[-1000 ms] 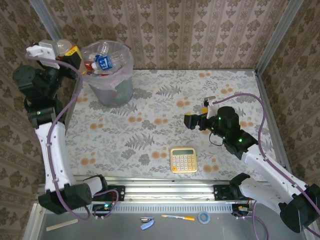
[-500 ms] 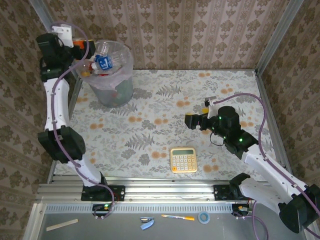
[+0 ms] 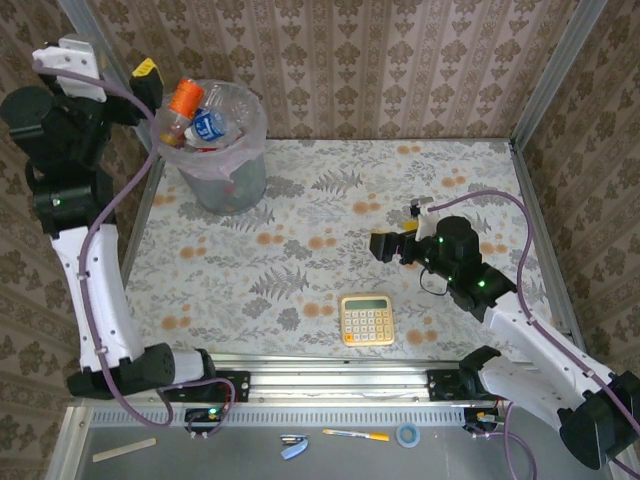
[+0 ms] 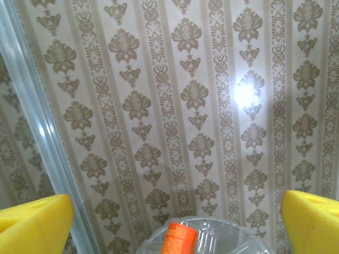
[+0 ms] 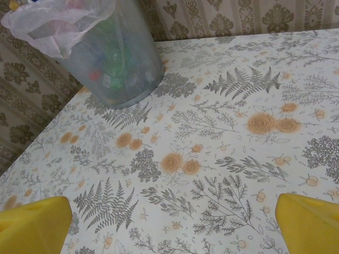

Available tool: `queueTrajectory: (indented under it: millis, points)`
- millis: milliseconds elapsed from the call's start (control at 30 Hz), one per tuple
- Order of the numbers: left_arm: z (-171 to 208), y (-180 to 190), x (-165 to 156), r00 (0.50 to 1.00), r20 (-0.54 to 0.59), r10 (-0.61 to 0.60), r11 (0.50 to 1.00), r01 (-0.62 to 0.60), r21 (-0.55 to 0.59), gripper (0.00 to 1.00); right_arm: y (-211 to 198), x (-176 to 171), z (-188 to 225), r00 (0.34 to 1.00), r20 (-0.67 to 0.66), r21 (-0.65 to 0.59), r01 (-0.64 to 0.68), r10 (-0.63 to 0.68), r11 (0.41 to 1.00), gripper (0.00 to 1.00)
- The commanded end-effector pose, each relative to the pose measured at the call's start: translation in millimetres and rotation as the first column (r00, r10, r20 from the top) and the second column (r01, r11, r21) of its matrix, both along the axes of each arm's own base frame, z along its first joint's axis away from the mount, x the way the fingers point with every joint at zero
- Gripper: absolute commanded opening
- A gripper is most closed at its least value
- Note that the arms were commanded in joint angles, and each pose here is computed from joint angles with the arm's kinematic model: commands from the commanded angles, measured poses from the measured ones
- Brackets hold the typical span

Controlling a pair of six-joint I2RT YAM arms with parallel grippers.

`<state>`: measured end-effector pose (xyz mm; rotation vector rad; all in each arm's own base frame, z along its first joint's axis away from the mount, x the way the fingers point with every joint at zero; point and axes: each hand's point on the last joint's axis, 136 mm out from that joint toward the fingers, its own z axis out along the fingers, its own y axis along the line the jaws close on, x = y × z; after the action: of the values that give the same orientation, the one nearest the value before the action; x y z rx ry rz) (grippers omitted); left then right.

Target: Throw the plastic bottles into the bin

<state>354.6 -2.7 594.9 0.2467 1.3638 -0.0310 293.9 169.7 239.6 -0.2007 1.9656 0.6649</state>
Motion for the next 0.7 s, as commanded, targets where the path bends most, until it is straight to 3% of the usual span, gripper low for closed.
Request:
queueTrajectory:
  millis: [0, 233, 400, 533, 667]
  points:
    - [-11, 0, -17, 1.0, -0.03, 0.007, 1.0, -0.007, 0.0, 1.0, -1, -2, 5, 1.0, 0.005, 0.021, 0.002, -0.002, 1.0, 1.0]
    - [-36, -6, -55, 0.998, -0.062, -0.001, 1.0, -0.001, -0.03, 1.0, -5, -3, 1, 1.0, -0.003, 0.005, 0.012, -0.012, 1.0, 1.0]
    - [-80, -14, -65, 0.987, -0.15, -0.063, 0.989, 0.041, -0.141, 1.0, -10, -4, -2, 0.999, -0.012, -0.014, 0.033, -0.033, 0.999, 1.0]
    - [-138, -19, -65, 0.963, -0.242, -0.116, 0.968, 0.056, -0.244, 1.0, -21, -2, -11, 0.995, -0.037, -0.046, 0.089, -0.091, 0.995, 1.0]
    - [-231, -9, -58, 0.905, -0.418, -0.082, 0.95, -0.057, -0.308, 1.0, -41, 3, -29, 0.978, -0.1, -0.1, 0.174, -0.184, 0.98, 1.0]
